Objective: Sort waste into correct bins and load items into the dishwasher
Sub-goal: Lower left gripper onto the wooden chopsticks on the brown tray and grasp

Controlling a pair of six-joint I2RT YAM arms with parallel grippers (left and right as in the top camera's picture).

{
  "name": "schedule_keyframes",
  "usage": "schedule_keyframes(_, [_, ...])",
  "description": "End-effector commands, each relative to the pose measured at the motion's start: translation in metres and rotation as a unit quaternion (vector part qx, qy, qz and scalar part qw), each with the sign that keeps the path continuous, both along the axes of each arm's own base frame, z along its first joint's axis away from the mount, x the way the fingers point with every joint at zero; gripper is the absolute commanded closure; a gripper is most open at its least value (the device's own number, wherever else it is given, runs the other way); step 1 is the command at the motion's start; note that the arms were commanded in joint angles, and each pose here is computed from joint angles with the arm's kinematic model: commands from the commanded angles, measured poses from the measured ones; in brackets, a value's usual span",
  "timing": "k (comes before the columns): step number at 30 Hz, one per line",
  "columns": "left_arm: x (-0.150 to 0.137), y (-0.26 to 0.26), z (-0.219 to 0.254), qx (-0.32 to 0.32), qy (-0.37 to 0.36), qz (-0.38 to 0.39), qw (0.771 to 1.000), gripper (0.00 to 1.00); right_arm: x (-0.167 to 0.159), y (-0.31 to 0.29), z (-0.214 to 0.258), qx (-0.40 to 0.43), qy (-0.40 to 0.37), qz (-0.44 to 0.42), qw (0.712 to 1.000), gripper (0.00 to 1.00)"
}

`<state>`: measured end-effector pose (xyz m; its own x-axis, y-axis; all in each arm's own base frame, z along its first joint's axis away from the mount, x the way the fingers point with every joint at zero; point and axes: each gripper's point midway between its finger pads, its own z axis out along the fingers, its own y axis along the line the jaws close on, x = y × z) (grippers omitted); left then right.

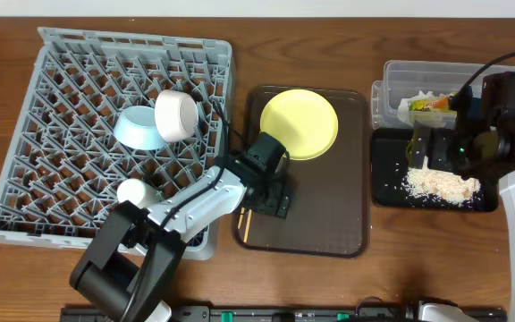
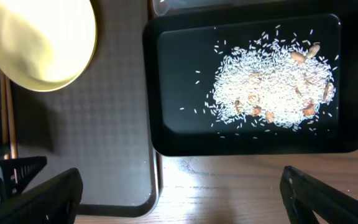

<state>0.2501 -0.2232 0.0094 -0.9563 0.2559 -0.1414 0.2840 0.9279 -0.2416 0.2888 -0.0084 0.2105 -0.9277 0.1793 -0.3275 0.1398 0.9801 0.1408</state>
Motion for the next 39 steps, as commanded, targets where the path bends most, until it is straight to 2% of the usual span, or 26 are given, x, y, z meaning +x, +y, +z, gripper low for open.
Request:
schedule_keyframes(1, [-0.004, 0.004, -0.007, 0.011, 0.009, 0.003, 1.0, 0.33, -0.001, -0.001, 0.0, 0.0, 0.002, 0.004, 1.0, 0.01])
schedule_keyframes(2, [-0.004, 0.004, -0.007, 0.011, 0.009, 0.003, 1.0, 0.43, -0.001, -0.001, 0.0, 0.0, 0.002, 0.004, 1.0, 0.01])
schedule_keyframes(4, [-0.005, 0.004, -0.007, 0.011, 0.009, 0.003, 1.0, 0.55, -0.001, -0.001, -0.001, 0.0, 0.002, 0.004, 1.0, 0.01])
schedule_keyframes(8, [-0.007, 0.006, -0.01, 0.013, 0.012, 0.004, 1.0, 0.57, -0.002, 0.0, -0.001, 0.001, 0.005, 0.004, 1.0, 0.01])
schedule_keyframes(12, [-0.006, 0.022, -0.018, 0.047, 0.012, 0.074, 0.996, 0.57, -0.002, 0.001, -0.001, 0.005, 0.005, 0.006, 1.0, 0.01])
schedule_keyframes(20, [-0.004, 0.022, -0.019, 0.043, 0.017, 0.118, 0.992, 0.56, -0.002, 0.002, -0.001, 0.008, 0.005, 0.007, 1.0, 0.01])
schedule_keyframes(27, [-0.001, 0.026, -0.02, 0.06, 0.006, 0.178, 0.982, 0.51, -0.002, 0.002, -0.001, 0.008, 0.005, 0.007, 1.0, 0.01])
schedule_keyframes(30, [-0.005, 0.016, -0.023, 0.062, -0.003, 0.168, 0.984, 0.47, -0.002, 0.002, -0.001, 0.008, 0.005, 0.007, 1.0, 0.01])
schedule_keyframes(34, [-0.014, 0.005, -0.03, 0.068, -0.004, 0.158, 0.985, 0.47, -0.002, 0.002, -0.001, 0.008, 0.005, 0.007, 1.0, 0.01])
schedule_keyframes(36, [-0.015, 0.004, -0.031, 0.068, -0.003, 0.157, 0.985, 0.51, -0.003, 0.003, -0.001, 0.008, 0.006, 0.007, 1.0, 0.01])
schedule_keyframes(37, [-0.015, 0.004, -0.031, 0.068, -0.003, 0.157, 0.985, 0.57, -0.003, 0.003, -0.001, 0.008, 0.007, 0.007, 1.0, 0.01])
schedule_keyframes(39, [-0.015, 0.004, -0.031, 0.068, -0.003, 0.157, 0.985, 0.63, -0.003, 0.003, -0.001, 0.009, 0.007, 0.007, 1.0, 0.01])
